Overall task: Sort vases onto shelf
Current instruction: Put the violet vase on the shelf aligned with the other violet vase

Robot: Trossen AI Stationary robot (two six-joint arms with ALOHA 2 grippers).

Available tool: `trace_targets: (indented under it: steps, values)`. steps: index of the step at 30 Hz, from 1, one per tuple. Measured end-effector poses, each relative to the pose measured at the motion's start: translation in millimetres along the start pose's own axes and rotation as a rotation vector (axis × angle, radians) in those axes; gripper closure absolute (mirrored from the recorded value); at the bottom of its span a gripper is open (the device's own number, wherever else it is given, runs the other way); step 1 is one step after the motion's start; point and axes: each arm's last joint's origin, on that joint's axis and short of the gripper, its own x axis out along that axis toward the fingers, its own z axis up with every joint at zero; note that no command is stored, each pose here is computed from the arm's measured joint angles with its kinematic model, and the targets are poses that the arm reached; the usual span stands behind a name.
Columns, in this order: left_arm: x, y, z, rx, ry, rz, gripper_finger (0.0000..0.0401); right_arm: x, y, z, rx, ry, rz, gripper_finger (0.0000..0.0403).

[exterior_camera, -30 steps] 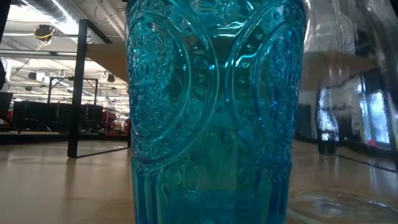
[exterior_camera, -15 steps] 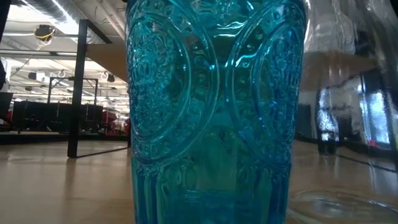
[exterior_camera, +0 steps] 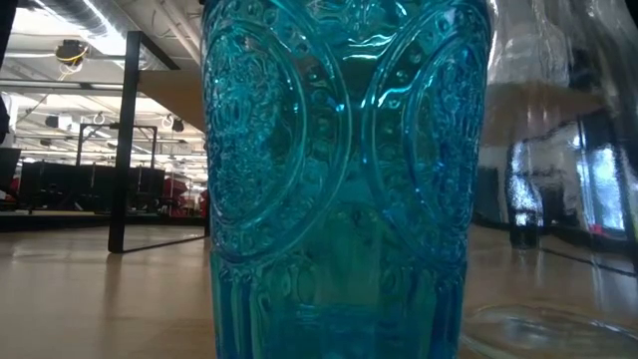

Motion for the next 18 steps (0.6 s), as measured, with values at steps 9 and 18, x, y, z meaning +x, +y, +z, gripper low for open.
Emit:
trace_targets:
  steps: [9, 18]
  values:
    - [0.4, -1.3, -0.4, 0.025, 0.002, -0.002, 0.0362, 0.0, 0.6, -0.2, 0.043, 0.007, 0.022, 0.0217]
    - [0.7, -2.6, -0.9, 0.041, 0.003, -0.001, 0.0362, -0.1, 0.8, -0.2, 0.080, 0.009, 0.026, 0.0217]
